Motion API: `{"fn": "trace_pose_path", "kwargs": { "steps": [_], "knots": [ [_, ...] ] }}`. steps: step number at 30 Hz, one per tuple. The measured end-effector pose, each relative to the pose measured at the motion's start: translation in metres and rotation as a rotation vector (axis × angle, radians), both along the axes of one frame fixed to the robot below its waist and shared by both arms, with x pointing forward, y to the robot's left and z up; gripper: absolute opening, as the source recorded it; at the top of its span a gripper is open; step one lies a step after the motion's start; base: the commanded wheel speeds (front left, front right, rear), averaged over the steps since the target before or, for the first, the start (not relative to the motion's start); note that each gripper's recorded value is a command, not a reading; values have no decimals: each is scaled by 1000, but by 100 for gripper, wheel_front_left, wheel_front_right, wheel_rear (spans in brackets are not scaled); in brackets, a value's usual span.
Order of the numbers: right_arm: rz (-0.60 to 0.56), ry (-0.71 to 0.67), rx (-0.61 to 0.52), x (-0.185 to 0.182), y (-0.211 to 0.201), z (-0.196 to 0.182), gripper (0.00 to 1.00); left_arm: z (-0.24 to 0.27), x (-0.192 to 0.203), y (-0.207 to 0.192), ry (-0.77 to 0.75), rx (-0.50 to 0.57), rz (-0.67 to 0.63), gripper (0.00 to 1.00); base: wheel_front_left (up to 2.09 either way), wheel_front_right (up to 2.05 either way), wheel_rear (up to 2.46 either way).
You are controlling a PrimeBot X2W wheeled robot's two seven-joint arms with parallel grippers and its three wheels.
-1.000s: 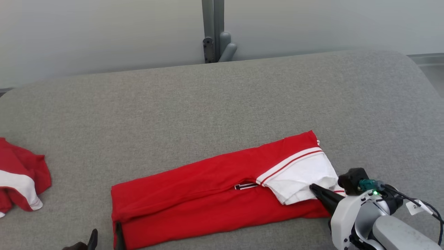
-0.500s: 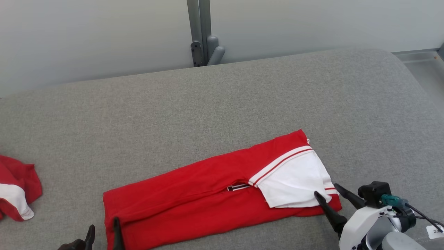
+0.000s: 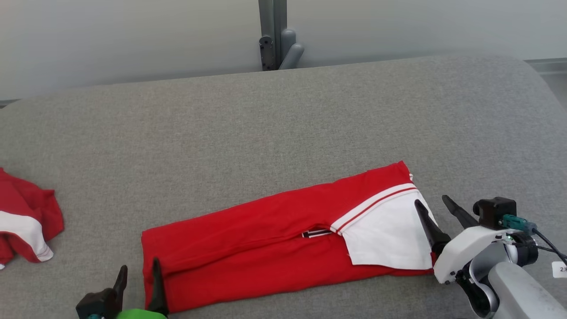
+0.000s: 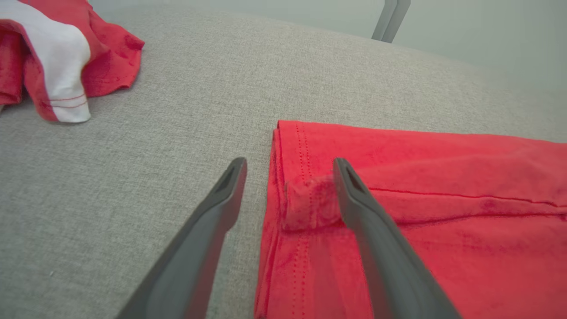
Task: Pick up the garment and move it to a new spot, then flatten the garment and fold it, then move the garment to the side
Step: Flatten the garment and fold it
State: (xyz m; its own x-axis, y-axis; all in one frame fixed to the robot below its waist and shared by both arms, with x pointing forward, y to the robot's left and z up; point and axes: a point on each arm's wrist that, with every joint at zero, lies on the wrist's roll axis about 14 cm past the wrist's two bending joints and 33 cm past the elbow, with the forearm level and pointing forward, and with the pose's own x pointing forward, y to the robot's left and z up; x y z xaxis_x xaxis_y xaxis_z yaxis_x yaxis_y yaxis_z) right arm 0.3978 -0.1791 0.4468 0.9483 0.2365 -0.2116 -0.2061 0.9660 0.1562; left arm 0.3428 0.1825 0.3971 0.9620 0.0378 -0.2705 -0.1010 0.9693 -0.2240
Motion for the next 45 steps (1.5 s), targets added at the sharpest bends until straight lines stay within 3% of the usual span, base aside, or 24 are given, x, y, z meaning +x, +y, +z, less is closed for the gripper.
{"fn": "trace_pose_path", "kwargs": {
  "steps": [12,26,29,30,31,39,45],
  "knots": [
    [-52,236,118,10,19,-59,100,3,2,16,-10,6,51,100,0,0,0],
    [59,353,253,1,72,-69,98,10,6,15,-36,26,34,100,0,0,0],
    [77,363,255,-2,77,-71,9,12,6,14,-41,26,30,100,0,0,0],
    [77,364,256,-2,78,-72,9,12,6,14,-42,26,30,100,0,0,0],
    [75,366,262,-2,79,-72,0,13,6,14,-43,26,30,100,0,0,0],
    [24,325,304,4,72,-70,0,16,9,10,-58,23,16,100,0,0,0],
    [-110,267,269,11,20,-66,0,20,15,-1,-73,10,-17,100,0,0,0]
  ]
}}
